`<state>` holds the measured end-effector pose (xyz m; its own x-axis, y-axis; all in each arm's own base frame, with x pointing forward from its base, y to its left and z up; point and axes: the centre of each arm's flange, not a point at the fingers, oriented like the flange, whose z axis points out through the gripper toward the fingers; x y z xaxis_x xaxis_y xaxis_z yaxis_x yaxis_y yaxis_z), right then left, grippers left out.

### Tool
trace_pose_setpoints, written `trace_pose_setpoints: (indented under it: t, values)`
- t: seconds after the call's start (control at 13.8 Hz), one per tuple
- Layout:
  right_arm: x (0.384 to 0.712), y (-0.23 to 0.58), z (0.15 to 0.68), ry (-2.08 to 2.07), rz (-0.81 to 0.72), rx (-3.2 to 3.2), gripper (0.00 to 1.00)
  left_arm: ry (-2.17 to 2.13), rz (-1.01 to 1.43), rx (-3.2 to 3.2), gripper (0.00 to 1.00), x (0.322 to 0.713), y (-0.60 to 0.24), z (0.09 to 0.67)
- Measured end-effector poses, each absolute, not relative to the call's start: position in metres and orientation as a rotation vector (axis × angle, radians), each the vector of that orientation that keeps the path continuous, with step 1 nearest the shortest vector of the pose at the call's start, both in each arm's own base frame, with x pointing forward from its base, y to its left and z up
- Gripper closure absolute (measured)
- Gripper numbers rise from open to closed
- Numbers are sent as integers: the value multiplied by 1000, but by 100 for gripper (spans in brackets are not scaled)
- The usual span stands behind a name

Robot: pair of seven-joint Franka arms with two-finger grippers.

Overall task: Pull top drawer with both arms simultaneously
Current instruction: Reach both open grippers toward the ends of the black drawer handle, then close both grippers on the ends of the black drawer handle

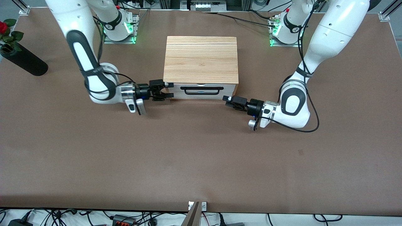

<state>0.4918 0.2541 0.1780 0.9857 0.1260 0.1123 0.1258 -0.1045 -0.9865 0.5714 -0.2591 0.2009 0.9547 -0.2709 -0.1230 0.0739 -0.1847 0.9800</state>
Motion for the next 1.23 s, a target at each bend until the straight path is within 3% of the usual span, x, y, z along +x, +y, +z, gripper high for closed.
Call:
trace_pose_setpoints:
  t: [0.22,0.44,0.51,0.58,0.65,0.73,0.8,1.02,1.09,1.23]
  values:
    - [477,288,156,-146,-19,-1646,3,-173,-287,1696,0,556,-267,182]
    - [478,290,157,-150,-21,-1644,38,-167,-231,1638,2,537,-275,169]
    - [478,290,156,-148,-20,-1646,50,-165,-219,1625,10,531,-279,165]
    - [478,290,155,-147,-19,-1646,56,-165,-212,1616,10,525,-283,162]
    - [478,290,155,-147,-19,-1646,56,-170,-204,1608,19,521,-287,160]
    - [478,290,155,-147,-19,-1645,66,-177,-191,1601,25,517,-290,158]
    - [478,290,157,-147,-19,-1636,75,-182,-178,1594,25,513,-291,156]
    - [479,291,158,-136,-8,-1632,82,-181,-161,1576,56,502,-293,149]
    - [479,291,159,-136,-7,-1631,82,-179,-160,1573,56,501,-293,149]
    - [479,291,159,-136,-7,-1631,82,-174,-157,1561,68,502,-292,151]
